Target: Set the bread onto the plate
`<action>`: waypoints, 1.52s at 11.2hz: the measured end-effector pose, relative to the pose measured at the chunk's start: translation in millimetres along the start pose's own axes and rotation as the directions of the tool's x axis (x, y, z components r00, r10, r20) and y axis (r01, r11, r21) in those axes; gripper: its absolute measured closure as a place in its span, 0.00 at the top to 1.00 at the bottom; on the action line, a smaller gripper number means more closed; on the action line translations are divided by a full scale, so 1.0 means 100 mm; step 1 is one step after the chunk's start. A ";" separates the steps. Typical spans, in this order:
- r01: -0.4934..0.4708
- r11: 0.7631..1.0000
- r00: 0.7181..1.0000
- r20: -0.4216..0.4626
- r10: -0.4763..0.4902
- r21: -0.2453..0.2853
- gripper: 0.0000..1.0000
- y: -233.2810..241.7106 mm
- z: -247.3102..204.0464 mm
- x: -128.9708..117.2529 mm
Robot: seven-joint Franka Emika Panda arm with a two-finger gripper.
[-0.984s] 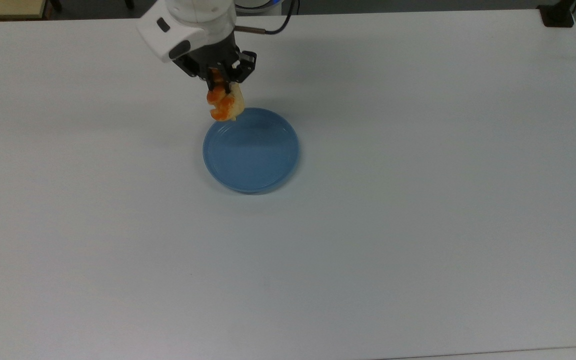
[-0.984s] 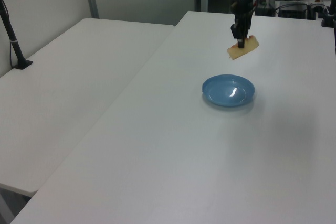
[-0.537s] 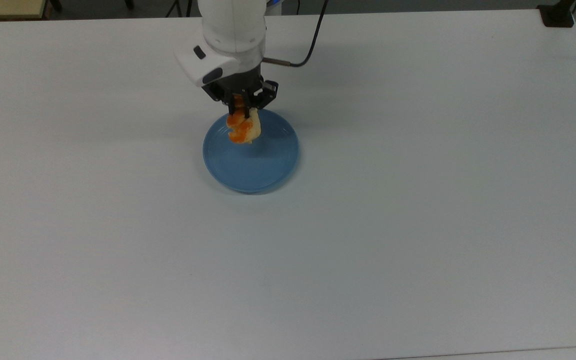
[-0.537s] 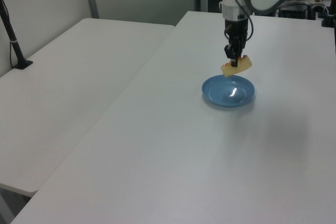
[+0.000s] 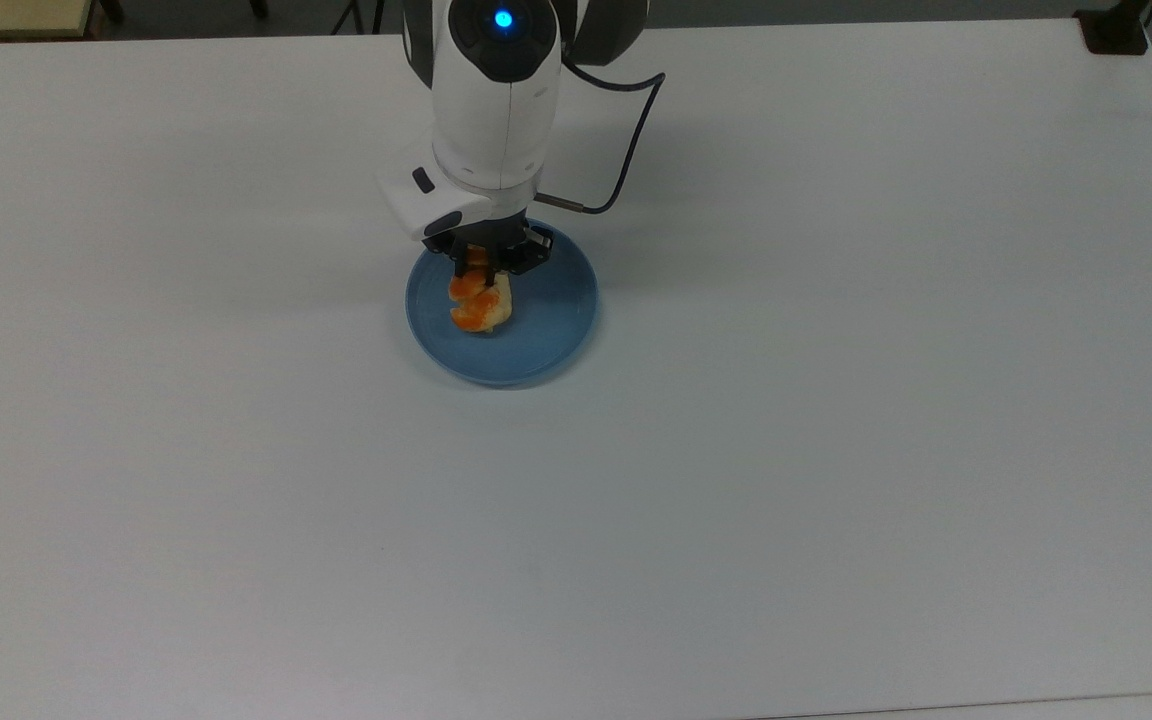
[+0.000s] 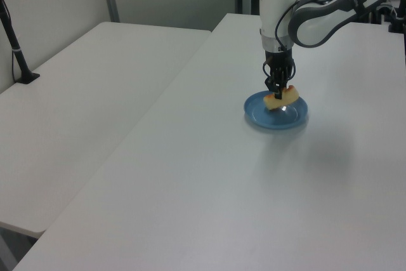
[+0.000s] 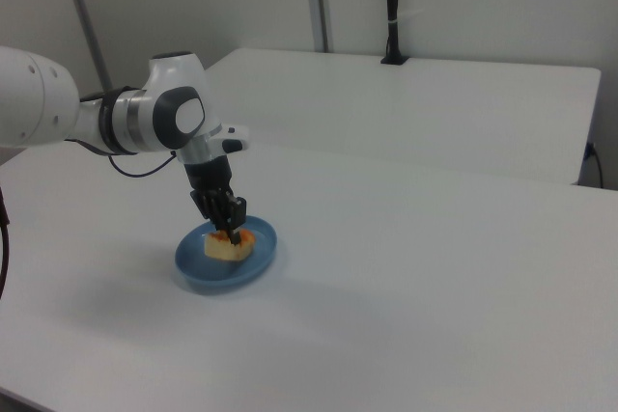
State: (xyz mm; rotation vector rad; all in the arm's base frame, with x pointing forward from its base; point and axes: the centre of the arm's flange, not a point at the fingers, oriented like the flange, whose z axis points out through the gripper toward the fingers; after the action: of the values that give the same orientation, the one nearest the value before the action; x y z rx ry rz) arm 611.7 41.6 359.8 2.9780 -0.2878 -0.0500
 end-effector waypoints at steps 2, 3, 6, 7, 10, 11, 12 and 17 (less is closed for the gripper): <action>-0.001 1.000 1.000 -0.003 0.001 0.001 0.41 0.00 -0.02 0.01; -0.002 1.000 1.000 -0.004 0.002 0.001 0.56 0.00 -0.02 0.01; -0.008 1.000 1.000 -0.010 0.008 0.002 0.99 0.00 -0.06 0.02; -0.025 1.000 1.000 -0.004 0.025 -0.004 1.00 0.01 -0.12 0.03; -0.093 0.995 0.995 0.023 0.094 -0.042 1.00 0.20 -0.70 0.08; -0.133 0.990 0.991 0.013 0.134 -0.052 1.00 0.40 -1.05 0.09; -0.183 0.982 0.983 -0.016 0.183 -0.049 1.00 0.71 -1.40 0.09; -0.086 0.992 0.993 -0.077 0.093 0.093 1.00 2.20 -2.38 -0.34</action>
State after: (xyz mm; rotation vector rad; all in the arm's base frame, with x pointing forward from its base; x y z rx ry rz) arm 547.9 -130.4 628.5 3.0419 -0.4242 0.0968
